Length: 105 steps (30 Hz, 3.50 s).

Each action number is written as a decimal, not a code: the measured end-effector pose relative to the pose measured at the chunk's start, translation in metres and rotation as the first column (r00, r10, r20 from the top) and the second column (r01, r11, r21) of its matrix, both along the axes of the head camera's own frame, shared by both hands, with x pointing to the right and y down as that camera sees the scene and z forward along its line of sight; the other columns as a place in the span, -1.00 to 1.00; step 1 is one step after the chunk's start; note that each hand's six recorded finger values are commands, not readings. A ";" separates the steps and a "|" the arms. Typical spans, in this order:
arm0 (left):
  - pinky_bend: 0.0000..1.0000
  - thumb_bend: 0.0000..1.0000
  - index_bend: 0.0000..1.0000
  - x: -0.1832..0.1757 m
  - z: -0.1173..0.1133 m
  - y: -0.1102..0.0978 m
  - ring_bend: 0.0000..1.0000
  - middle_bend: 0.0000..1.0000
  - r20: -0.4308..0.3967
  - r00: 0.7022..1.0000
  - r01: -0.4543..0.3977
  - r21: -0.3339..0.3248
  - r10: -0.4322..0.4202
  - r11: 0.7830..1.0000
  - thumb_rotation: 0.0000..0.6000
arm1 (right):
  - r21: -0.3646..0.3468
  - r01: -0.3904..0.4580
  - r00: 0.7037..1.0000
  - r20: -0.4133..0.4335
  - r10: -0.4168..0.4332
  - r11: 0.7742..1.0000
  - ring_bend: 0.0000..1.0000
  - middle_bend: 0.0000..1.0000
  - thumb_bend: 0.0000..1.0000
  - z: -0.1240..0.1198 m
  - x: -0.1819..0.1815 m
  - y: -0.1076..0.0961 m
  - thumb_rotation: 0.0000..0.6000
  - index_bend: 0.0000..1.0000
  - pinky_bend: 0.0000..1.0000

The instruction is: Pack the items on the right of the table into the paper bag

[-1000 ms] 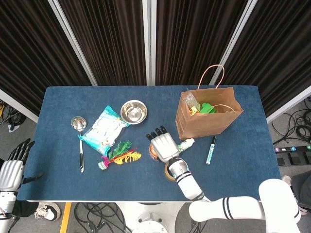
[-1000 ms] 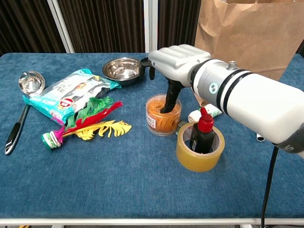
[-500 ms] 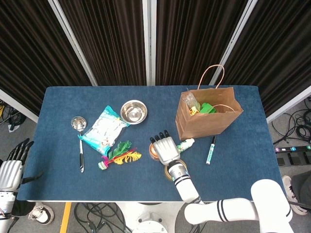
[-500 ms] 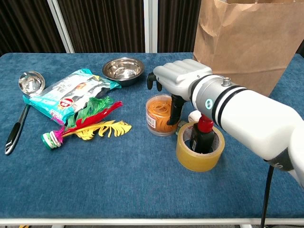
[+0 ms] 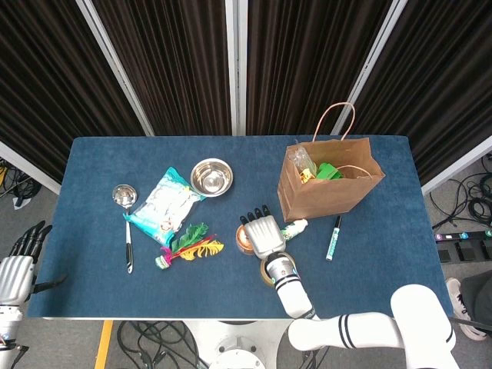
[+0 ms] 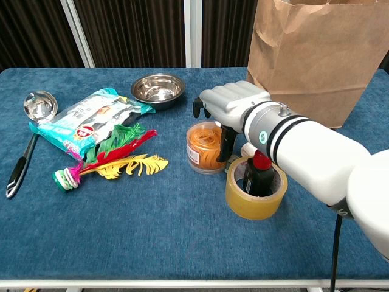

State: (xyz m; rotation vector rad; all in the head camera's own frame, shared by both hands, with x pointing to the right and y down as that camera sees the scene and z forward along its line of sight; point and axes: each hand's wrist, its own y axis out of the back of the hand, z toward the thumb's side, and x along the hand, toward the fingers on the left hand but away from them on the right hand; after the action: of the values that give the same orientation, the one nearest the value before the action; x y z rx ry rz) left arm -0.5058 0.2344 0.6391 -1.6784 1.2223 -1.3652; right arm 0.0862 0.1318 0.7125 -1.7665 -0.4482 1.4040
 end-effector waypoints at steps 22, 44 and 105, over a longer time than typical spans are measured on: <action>-0.71 -0.66 -0.80 -0.002 -0.003 0.004 -0.95 -0.76 0.000 1.000 0.005 -0.001 -0.005 1.000 1.00 | 0.007 0.019 1.000 -0.014 -0.019 1.000 -0.33 -0.16 -1.00 0.009 -0.002 0.002 1.00 -0.59 -0.76; -0.71 -0.66 -0.80 0.002 -0.005 0.001 -0.95 -0.76 0.000 1.000 -0.009 0.001 0.009 1.000 1.00 | 0.110 0.012 0.994 0.103 -0.023 0.994 -0.25 -0.10 -0.90 -0.024 -0.005 -0.017 1.00 -0.52 -0.69; -0.71 -0.66 -0.80 0.016 0.005 -0.010 -0.95 -0.76 -0.017 0.999 -0.042 0.001 0.042 0.999 1.00 | 0.750 -0.171 0.982 0.181 0.050 0.639 -0.21 -0.07 -0.84 -0.261 0.107 -0.137 1.00 -0.44 -0.62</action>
State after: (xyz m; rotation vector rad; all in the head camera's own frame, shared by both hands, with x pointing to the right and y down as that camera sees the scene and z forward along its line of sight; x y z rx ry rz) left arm -0.4903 0.2241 0.6436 -1.7088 1.1909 -1.3277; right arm 0.1929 -0.0051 0.4512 -1.1283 -1.0756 0.9270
